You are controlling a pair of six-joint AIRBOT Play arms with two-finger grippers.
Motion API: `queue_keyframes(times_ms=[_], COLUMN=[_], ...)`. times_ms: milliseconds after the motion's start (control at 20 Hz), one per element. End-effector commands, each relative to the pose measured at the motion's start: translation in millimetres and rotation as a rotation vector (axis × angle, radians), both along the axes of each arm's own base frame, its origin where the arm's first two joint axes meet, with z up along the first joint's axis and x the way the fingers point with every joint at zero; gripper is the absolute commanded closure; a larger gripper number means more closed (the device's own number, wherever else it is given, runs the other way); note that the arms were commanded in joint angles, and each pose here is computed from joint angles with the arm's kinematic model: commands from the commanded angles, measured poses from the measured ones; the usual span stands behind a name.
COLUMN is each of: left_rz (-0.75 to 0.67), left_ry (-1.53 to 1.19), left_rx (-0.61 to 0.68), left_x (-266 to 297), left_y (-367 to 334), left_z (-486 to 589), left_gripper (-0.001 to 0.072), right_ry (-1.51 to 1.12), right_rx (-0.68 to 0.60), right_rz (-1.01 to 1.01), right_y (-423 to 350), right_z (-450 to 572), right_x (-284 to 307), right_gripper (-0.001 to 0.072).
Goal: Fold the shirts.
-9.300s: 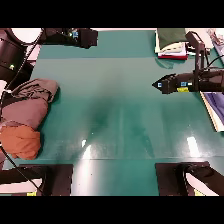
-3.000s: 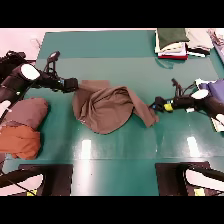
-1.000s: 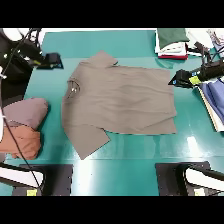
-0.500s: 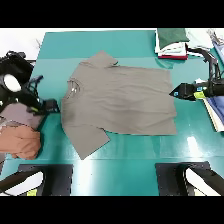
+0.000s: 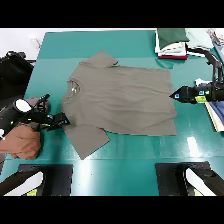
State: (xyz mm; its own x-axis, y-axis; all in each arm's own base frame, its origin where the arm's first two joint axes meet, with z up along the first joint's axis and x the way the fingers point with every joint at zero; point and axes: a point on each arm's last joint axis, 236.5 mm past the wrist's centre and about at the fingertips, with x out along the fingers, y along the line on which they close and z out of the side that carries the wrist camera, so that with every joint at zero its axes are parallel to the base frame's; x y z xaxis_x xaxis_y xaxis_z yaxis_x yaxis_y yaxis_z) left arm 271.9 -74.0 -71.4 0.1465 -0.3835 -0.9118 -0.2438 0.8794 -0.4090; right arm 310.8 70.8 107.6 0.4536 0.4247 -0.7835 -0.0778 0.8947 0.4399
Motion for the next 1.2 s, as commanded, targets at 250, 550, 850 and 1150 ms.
queue_keyframes(times_ms=[250, 550, 850, 1150], left_rz=[-0.067, -0.090, -0.090, -0.102], left_ry=[-0.115, -0.177, -0.176, -0.184], left_rx=[-0.065, -0.054, -0.055, -0.064], left_x=[26.8, 42.5, 42.3, 40.4], left_y=[-15.8, -14.8, -14.9, -17.6], left_z=[35.3, 52.4, 52.4, 66.5], left_gripper=[0.0686, 0.0686, 0.0686, 0.0687], right_ry=[0.320, 0.657, 0.631, 0.480], right_rx=[-0.046, 0.159, 0.317, 0.168], right_rz=[-0.159, -0.418, -0.389, -0.115], right_y=[-77.5, -98.2, -54.8, -13.6], right_z=[-80.9, -176.6, -200.2, -173.8], right_x=[-65.1, -142.4, -100.8, -53.9], right_gripper=[0.0331, 0.0196, 0.0287, 0.0695])
